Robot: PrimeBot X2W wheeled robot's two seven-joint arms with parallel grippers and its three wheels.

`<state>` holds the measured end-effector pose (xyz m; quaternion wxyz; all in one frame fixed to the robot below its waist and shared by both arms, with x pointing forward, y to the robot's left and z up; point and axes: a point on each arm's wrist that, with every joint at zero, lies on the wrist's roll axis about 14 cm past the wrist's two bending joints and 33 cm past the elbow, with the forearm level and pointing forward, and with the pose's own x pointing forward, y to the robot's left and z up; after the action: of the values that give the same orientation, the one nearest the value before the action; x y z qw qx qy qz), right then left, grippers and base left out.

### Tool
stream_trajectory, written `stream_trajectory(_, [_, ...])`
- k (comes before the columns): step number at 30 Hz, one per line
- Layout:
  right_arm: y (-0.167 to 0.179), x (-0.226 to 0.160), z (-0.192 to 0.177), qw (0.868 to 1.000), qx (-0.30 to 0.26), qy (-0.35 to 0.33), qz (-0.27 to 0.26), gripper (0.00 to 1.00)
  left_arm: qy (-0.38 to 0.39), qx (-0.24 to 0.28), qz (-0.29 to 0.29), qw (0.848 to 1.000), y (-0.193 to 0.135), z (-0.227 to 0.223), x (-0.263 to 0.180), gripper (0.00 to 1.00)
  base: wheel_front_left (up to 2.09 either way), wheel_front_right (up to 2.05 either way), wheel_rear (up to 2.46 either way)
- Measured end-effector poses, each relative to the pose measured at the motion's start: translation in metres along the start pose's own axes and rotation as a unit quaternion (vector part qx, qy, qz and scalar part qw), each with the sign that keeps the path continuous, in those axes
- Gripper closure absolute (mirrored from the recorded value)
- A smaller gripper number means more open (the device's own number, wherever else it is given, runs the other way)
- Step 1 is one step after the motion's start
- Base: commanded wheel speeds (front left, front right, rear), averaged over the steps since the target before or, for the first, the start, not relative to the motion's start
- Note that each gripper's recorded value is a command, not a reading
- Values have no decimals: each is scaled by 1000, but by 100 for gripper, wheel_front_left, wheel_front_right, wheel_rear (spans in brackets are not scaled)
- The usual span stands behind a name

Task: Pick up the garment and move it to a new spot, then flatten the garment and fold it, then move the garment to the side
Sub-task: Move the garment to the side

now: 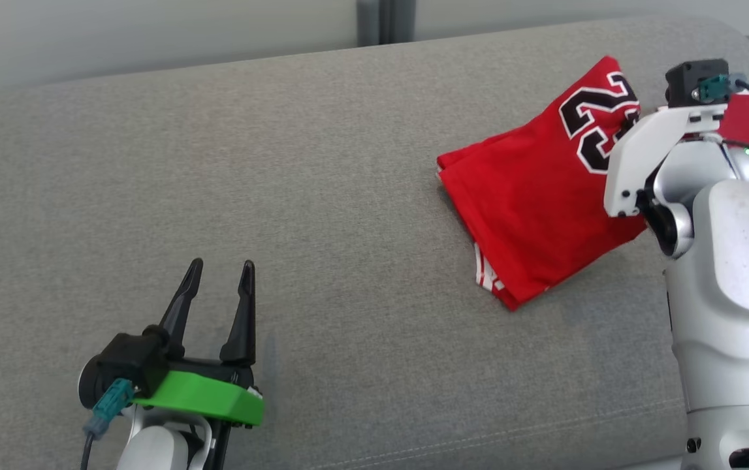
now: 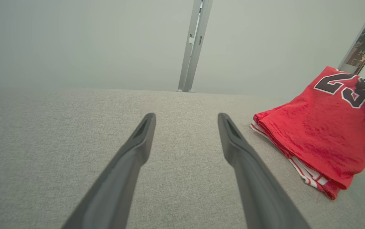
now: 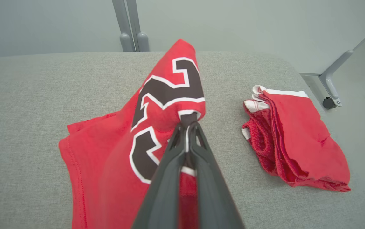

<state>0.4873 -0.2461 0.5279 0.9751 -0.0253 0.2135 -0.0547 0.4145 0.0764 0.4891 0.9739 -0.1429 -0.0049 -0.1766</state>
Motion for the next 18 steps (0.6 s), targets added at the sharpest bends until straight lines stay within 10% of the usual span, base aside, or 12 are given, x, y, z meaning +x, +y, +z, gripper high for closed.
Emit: stream_trajectory(18, [-112, 29, 26, 987, -75, -7, -144, 100, 41, -23, -112, 993, -45, -51, 66, 0, 0, 0, 0])
